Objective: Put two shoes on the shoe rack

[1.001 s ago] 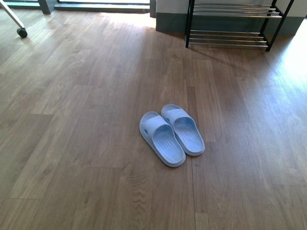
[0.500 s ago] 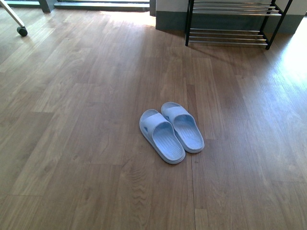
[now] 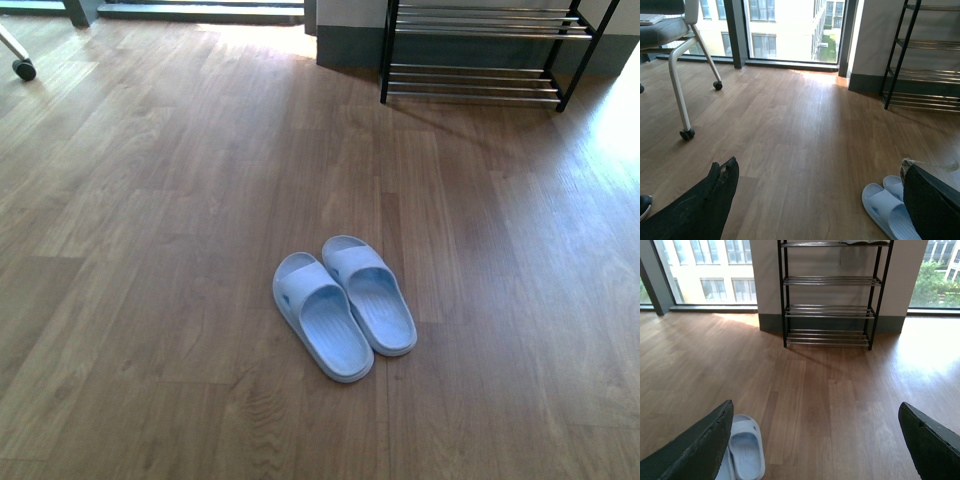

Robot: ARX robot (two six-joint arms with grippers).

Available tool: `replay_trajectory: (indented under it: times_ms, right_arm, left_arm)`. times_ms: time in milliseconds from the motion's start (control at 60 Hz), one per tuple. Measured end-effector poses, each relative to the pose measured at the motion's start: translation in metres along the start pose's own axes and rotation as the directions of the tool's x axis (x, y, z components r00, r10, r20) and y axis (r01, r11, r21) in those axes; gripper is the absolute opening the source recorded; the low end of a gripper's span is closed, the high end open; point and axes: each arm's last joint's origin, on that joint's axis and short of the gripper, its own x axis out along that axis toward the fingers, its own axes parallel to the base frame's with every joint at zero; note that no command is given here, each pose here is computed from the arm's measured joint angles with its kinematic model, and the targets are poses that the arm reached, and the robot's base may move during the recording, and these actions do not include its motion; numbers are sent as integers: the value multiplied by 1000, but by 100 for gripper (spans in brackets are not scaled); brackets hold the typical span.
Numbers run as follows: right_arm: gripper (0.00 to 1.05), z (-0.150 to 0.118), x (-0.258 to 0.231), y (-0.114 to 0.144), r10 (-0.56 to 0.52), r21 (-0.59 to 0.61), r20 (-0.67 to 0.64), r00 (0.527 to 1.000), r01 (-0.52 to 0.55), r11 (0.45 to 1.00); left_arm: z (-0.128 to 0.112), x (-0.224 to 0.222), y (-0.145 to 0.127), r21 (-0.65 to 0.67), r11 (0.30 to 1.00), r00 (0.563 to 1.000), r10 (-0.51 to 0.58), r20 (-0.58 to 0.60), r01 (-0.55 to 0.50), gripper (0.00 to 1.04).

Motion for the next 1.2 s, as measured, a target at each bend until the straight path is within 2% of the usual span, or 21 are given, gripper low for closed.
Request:
replay_trajectory:
  times_ms: [734, 767, 834, 884, 967, 1034, 1118, 1134, 1201]
  right_arm:
    - [96, 0, 0, 0, -3, 0, 0, 1000, 3, 1000]
    - [96, 0, 0, 0, -4, 0, 0, 1000, 4, 1000]
    - [96, 0, 0, 0, -1, 0, 0, 1000, 1, 1000]
    - [96, 0, 0, 0, -1, 0, 0, 1000, 1, 1000]
    - [96, 0, 0, 0, -2, 0, 0, 1000, 2, 1000]
    - [96, 0, 0, 0, -2, 0, 0, 1000, 2, 1000]
    - [96, 0, 0, 0, -2, 0, 0, 1000, 2, 1000]
    - [96, 0, 0, 0, -2, 0, 0, 1000, 2, 1000]
    - [96, 0, 0, 0, -2, 0, 0, 1000, 2, 1000]
  left_arm:
    - [0, 0, 0, 0, 1000, 1000, -2, 0, 2, 95]
    - [-1, 1, 0, -33, 997, 997, 64, -41, -65, 95]
    - [3, 20, -5, -142, 968, 975, 194, -109, -209, 95]
    - [4, 44, -10, -160, 955, 961, 226, -162, -251, 95]
    - [-8, 84, -19, -132, 961, 945, 206, -253, -244, 95]
    - [-30, 116, -29, -97, 970, 914, 174, -367, -223, 95]
    - [-77, 143, -37, -5, 977, 822, 178, -541, -215, 95]
    - [-80, 144, -38, -3, 977, 814, 176, -554, -213, 95]
    - [-121, 156, -45, 55, 984, 713, 160, -683, -169, 95]
